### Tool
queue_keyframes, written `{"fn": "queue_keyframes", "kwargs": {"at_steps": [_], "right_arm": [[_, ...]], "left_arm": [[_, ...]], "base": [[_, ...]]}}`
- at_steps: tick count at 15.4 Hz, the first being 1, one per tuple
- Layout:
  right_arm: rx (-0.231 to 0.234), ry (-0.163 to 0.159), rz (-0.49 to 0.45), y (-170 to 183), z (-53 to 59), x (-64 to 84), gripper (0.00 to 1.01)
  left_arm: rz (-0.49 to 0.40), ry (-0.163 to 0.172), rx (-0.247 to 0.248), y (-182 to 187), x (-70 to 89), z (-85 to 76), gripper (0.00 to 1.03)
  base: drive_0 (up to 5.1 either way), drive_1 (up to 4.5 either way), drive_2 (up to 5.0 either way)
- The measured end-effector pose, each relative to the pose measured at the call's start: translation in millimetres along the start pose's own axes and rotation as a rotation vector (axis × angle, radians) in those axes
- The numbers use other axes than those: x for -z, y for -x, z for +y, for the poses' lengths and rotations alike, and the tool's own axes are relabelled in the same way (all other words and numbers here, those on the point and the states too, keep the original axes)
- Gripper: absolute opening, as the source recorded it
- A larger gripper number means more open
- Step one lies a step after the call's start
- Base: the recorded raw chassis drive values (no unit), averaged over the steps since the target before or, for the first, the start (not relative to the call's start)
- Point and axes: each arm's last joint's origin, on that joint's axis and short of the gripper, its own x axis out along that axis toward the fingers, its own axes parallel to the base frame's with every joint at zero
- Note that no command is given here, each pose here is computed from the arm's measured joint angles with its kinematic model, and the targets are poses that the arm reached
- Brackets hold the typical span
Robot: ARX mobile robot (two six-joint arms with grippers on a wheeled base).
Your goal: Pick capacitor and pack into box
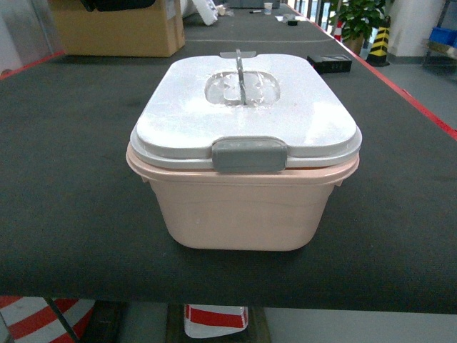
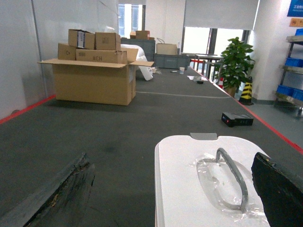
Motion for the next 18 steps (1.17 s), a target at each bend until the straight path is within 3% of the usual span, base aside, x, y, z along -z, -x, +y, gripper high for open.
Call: {"fn": "queue_keyframes", "kwargs": {"at_steps": [1,2,3,4,7,9,18], "right_arm": [[0.0,0.0,0.0,0.0,0.0,0.0,0.98],[-0.001,0.0,-0.001,0.0,0.0,-0.1,0.98],[0.0,0.0,0.0,0.0,0.0,0.0,0.98],[0.0,0.0,0.0,0.0,0.0,0.0,0.98],[0.0,0.0,0.0,0.0,0.0,0.0,0.98],[0.0,0.0,0.0,0.0,0.0,0.0,0.98],[0.0,0.0,0.0,0.0,0.0,0.0,0.98]], "left_arm": [[0.0,0.0,0.001,0.1,-0.1,-0.3,0.98],[0.084,-0.045,0.014,-0.3,0.5,1.6,0.92],[0.156,-0.074,0.027,6.5,0.8,16.7,0.8],[0.187,-0.086,0.009,20.1,5.8,37.6,0.67],[0.211,-0.081,0.008,53.6,26.7,82.0,0.21],[0.201,-0.072,0.008,64.7,29.5,94.3,0.01],[0.207,-0.073,0.019,97.5,41.6,122.6,0.02]], "base": [[0.0,0.0,0.0],[0.0,0.0,0.0],[0.0,0.0,0.0],[0.0,0.0,0.0],[0.0,0.0,0.0],[0.0,0.0,0.0],[0.0,0.0,0.0]]}}
